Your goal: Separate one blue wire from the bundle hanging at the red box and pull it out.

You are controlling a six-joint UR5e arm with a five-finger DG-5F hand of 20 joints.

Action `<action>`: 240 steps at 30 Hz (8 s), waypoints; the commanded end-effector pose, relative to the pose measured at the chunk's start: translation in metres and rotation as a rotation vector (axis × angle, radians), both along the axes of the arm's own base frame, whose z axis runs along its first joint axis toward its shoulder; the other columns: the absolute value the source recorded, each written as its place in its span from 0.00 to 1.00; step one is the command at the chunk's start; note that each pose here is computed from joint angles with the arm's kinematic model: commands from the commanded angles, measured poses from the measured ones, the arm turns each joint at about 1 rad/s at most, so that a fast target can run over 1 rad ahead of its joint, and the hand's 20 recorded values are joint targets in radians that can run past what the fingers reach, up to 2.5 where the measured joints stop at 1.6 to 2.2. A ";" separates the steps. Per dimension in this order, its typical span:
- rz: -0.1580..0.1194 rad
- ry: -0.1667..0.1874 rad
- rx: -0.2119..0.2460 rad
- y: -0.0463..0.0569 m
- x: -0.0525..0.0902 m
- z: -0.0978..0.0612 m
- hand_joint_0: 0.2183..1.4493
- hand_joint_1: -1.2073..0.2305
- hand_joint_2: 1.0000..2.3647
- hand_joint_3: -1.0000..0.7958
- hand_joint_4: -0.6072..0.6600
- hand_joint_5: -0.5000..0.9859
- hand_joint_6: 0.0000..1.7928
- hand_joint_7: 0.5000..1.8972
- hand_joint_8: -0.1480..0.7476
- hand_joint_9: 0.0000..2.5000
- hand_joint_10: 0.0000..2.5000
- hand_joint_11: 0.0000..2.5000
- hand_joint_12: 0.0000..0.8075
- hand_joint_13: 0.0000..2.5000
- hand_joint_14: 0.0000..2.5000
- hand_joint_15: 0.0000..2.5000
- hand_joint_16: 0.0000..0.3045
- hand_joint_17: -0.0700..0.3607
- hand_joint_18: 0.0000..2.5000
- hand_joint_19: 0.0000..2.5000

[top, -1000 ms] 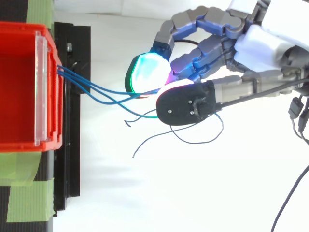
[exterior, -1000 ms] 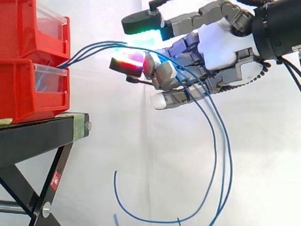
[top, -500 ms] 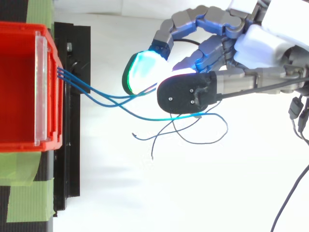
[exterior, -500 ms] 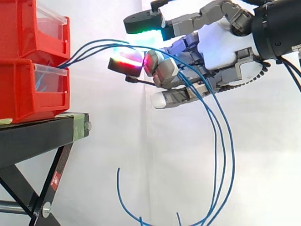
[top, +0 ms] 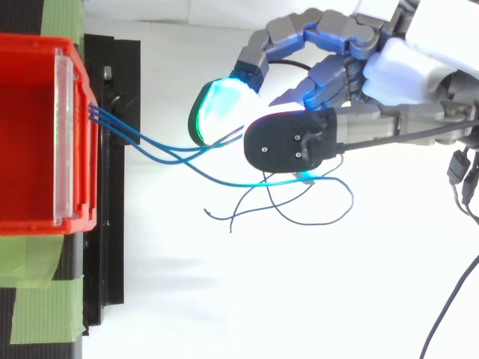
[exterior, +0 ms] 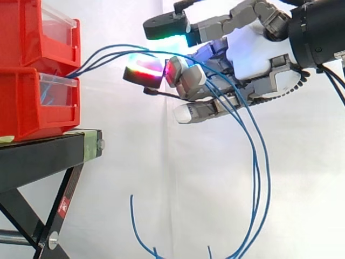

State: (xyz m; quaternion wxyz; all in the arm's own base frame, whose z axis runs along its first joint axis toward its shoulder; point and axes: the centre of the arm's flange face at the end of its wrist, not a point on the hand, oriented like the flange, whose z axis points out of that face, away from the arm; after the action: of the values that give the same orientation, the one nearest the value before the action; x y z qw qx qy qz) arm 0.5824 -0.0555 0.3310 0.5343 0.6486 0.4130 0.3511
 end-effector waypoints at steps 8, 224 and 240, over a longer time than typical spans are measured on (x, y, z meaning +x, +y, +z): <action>-0.002 0.000 0.000 0.000 0.000 0.000 0.17 0.72 0.73 0.43 0.56 0.22 0.50 0.31 0.62 0.49 0.00 0.53 0.66 0.50 0.02 0.56 0.22 0.52 0.35 0.18; 0.000 -0.001 -0.002 0.001 0.000 0.000 0.39 0.26 0.01 0.53 0.61 0.20 0.49 0.23 0.49 0.37 0.00 0.56 0.46 0.41 0.00 0.60 0.16 0.42 0.28 0.20; -0.001 -0.003 -0.002 0.001 0.000 0.000 0.36 0.23 0.00 0.31 0.61 0.20 0.49 0.23 0.48 0.37 0.00 0.57 0.45 0.41 0.01 0.60 0.16 0.41 0.28 0.20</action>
State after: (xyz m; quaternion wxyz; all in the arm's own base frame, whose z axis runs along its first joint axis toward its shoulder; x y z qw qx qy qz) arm 0.5828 -0.0547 0.3312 0.5358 0.6476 0.4123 0.3514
